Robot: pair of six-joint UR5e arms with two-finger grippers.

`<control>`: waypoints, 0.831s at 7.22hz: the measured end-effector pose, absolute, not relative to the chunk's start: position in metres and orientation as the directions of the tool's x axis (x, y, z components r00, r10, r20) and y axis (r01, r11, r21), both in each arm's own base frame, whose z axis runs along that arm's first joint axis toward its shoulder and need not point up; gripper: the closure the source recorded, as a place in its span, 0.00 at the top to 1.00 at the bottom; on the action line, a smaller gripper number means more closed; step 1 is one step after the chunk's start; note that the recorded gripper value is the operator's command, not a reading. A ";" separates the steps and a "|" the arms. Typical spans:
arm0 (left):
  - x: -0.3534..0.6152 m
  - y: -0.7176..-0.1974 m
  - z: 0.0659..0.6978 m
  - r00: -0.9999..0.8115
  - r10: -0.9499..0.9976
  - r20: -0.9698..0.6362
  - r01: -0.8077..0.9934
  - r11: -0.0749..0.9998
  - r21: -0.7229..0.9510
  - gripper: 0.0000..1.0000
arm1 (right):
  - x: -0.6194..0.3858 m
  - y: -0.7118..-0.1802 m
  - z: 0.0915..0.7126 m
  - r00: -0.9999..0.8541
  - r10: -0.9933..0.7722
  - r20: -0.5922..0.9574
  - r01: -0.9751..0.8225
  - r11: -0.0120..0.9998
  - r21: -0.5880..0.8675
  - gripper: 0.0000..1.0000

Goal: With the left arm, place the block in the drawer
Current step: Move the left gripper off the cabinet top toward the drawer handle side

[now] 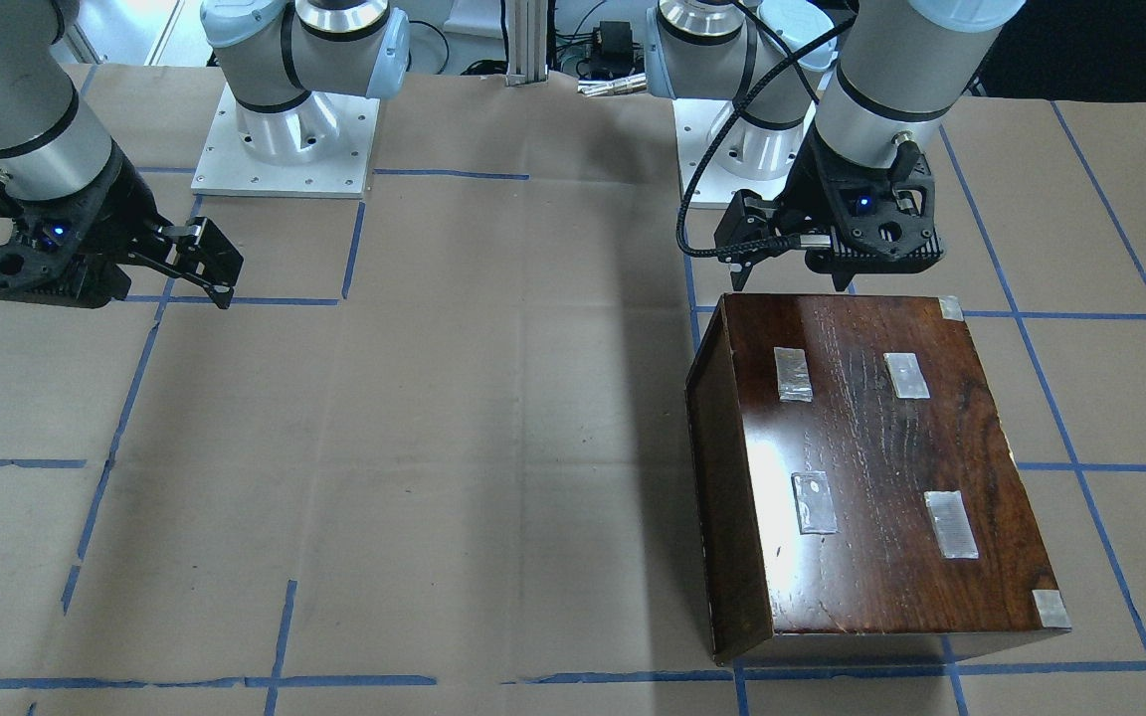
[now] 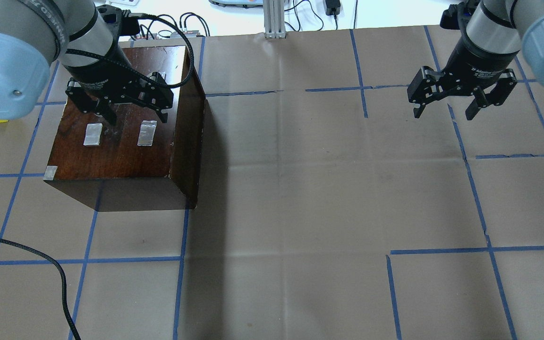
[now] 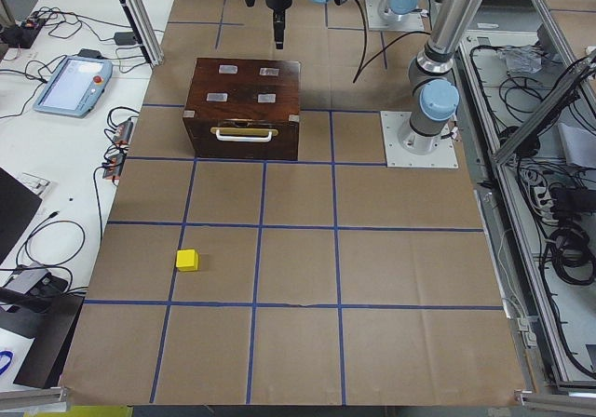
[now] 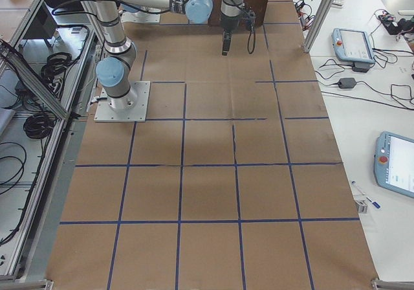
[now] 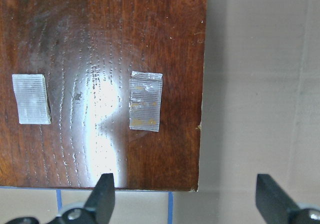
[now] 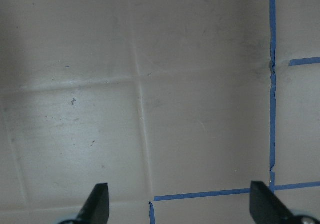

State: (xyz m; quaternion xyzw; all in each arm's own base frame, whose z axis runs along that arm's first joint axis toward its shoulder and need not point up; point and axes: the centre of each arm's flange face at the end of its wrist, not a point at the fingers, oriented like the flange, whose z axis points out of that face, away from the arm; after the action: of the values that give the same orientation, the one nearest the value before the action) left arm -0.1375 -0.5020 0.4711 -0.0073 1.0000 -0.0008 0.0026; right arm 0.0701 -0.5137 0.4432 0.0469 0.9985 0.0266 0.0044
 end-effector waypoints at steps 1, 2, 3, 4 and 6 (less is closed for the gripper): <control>-0.137 -0.502 0.471 -1.000 -0.015 -0.005 -0.015 1.000 -0.002 0.99 | 0.070 -0.514 0.443 -0.996 0.094 -0.006 0.093 0.994 0.053 1.00; -0.137 -0.502 0.472 -1.000 -0.015 -0.005 -0.015 1.000 -0.003 0.99 | 0.070 -0.514 0.443 -0.996 0.094 -0.006 0.093 0.994 0.053 1.00; -0.137 -0.502 0.472 -1.000 -0.015 -0.005 -0.015 1.000 -0.004 0.99 | 0.070 -0.514 0.443 -0.996 0.094 -0.006 0.093 0.994 0.053 1.00; -0.137 -0.502 0.473 -1.000 -0.015 -0.005 -0.015 1.000 -0.005 0.99 | 0.070 -0.514 0.443 -0.996 0.094 -0.006 0.093 0.994 0.053 1.00; -0.135 -0.504 0.475 -1.000 -0.018 -0.004 -0.018 1.000 -0.010 0.99 | 0.070 -0.514 0.443 -0.996 0.094 -0.006 0.093 0.994 0.053 1.00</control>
State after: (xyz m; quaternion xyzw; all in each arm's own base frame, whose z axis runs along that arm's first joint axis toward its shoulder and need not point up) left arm -0.1352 -0.5039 0.4752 -0.0092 0.9999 -0.0049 0.0020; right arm 0.0701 -0.5137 0.4432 0.0469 0.9985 0.0264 0.0044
